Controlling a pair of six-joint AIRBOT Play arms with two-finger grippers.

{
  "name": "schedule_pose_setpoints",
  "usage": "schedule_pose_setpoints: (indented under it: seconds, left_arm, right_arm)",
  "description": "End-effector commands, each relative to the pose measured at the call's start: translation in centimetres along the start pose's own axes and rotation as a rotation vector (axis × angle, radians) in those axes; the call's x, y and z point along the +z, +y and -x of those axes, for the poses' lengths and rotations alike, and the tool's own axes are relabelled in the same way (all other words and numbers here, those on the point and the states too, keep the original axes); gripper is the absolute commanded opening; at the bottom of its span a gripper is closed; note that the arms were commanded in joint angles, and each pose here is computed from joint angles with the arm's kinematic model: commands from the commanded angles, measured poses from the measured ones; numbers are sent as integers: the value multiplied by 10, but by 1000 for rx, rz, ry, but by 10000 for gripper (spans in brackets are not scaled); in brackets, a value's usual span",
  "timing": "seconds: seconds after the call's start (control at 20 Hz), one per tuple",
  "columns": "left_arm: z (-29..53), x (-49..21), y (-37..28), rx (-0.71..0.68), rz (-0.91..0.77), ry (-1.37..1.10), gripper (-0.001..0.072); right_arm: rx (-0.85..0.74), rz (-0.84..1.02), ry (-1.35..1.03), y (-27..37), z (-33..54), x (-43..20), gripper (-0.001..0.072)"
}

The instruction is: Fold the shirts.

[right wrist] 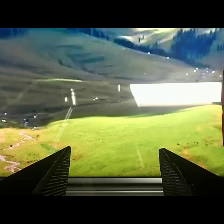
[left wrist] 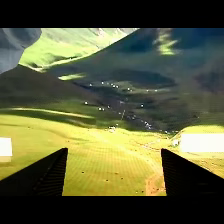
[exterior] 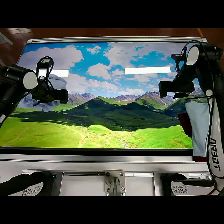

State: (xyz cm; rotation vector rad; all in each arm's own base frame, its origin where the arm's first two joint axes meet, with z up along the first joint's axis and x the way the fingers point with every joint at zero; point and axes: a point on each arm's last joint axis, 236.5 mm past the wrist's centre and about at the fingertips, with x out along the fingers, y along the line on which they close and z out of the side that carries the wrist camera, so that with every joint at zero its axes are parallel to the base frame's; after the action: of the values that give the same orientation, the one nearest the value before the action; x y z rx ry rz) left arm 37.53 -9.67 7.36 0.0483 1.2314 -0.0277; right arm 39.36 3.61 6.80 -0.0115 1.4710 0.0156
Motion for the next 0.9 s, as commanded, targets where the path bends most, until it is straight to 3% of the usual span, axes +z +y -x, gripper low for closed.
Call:
schedule_pose_setpoints:
  seconds: [0.0, 0.45, 0.6, 0.85]
  left_arm:
    - [0, 0, 0, 0, 0, 0, 698]
    - [-19, 47, -30, -108, 20, -159, 698]
    - [-15, 80, -20, -61, -78, -301, 698]
    - [-49, 122, 103, 62, 273, -310, 701]
  right_arm:
    - [2, 1, -11, 1, 0, 3, 673]
    - [16, 1, -215, 4, 5, 51, 672]
    - [18, 5, -264, 5, 8, 62, 673]
    - [18, 36, -309, 6, 11, 72, 672]
